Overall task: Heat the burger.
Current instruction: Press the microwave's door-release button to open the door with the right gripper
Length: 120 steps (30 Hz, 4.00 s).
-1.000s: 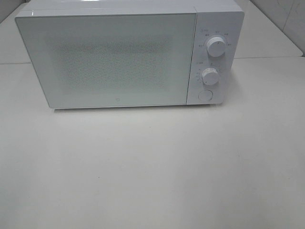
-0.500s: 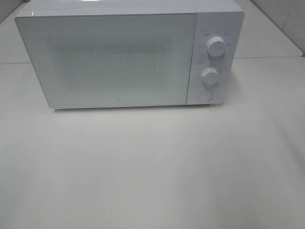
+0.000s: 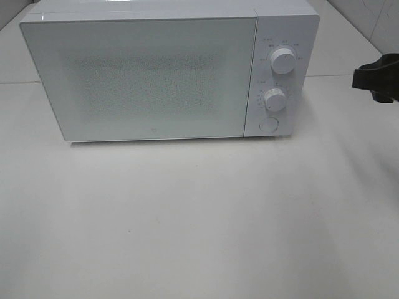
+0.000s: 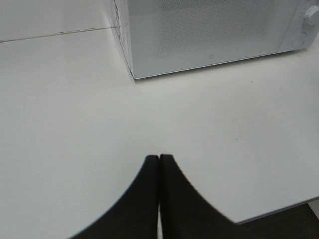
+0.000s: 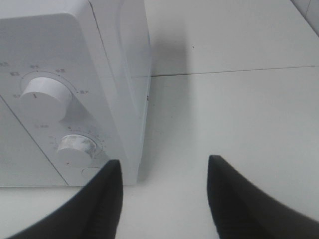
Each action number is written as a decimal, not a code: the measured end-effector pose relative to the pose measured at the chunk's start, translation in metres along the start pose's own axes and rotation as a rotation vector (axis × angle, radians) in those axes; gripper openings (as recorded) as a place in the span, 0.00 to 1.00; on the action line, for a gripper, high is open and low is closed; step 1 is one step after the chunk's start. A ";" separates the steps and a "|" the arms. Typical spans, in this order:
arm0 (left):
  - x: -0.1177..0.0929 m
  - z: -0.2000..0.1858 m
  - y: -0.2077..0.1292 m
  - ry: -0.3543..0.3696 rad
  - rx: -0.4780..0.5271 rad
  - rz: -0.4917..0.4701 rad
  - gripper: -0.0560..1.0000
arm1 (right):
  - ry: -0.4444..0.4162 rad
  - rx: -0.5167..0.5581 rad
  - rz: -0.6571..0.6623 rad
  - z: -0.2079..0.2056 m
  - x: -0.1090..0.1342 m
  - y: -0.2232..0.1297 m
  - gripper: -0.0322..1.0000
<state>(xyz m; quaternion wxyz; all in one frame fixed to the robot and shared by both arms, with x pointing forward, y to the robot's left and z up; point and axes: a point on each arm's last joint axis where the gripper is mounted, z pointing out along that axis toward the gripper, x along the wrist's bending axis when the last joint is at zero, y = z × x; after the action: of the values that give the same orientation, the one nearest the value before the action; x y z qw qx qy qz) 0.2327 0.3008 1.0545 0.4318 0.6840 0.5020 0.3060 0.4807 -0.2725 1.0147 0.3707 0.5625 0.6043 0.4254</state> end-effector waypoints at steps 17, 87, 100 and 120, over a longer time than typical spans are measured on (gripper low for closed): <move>0.000 0.000 0.000 0.000 0.000 0.000 0.05 | 0.075 0.013 -0.067 0.067 0.006 -0.052 0.03; 0.000 0.000 0.000 0.000 0.000 0.000 0.05 | 0.167 0.099 1.056 0.152 0.071 -0.123 0.03; 0.000 0.000 0.000 0.003 0.000 0.002 0.05 | 0.171 0.095 1.086 0.161 0.073 -0.122 0.03; 0.000 0.000 0.000 0.004 0.000 0.002 0.05 | 0.147 0.102 1.143 0.169 0.074 -0.118 0.03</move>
<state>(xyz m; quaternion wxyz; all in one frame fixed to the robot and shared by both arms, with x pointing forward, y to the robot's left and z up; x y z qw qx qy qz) 0.2328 0.3012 1.0545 0.4303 0.6840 0.5021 0.3080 0.5876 -0.1827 0.8458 0.0117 0.7857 0.2483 0.5665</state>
